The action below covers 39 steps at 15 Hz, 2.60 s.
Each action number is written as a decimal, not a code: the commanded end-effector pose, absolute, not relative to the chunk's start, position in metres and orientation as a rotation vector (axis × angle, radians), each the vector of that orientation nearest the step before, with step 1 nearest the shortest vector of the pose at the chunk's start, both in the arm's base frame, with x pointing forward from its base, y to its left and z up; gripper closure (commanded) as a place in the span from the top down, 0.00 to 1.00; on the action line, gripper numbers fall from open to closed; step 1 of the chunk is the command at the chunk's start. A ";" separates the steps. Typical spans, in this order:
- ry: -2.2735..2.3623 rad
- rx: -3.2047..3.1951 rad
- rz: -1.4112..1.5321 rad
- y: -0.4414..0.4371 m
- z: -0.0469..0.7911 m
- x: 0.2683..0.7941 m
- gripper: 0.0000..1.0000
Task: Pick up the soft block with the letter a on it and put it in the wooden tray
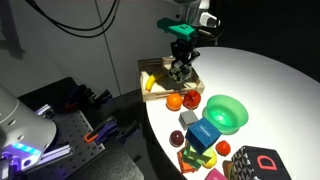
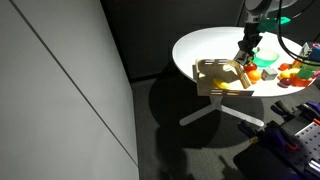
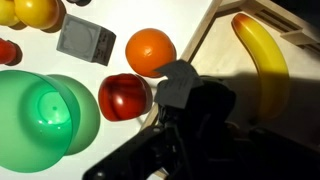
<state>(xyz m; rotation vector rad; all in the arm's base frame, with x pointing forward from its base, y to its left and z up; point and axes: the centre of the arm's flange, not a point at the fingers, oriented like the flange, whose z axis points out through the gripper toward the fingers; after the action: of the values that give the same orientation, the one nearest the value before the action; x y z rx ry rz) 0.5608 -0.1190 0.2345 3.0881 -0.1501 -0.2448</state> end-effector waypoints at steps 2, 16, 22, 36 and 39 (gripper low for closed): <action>-0.116 3.081 -0.251 -0.095 0.230 0.602 0.09; -0.056 3.084 -0.085 -0.038 0.216 0.654 0.52; -0.056 3.111 -0.002 -0.042 0.228 0.652 1.00; -0.165 3.183 -0.132 -0.070 0.309 0.627 1.00; -0.102 3.179 -0.217 -0.073 0.330 0.611 1.00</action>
<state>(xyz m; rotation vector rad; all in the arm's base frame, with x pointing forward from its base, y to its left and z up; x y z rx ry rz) 0.6315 -0.0679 0.3030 3.1763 -0.1647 -0.1530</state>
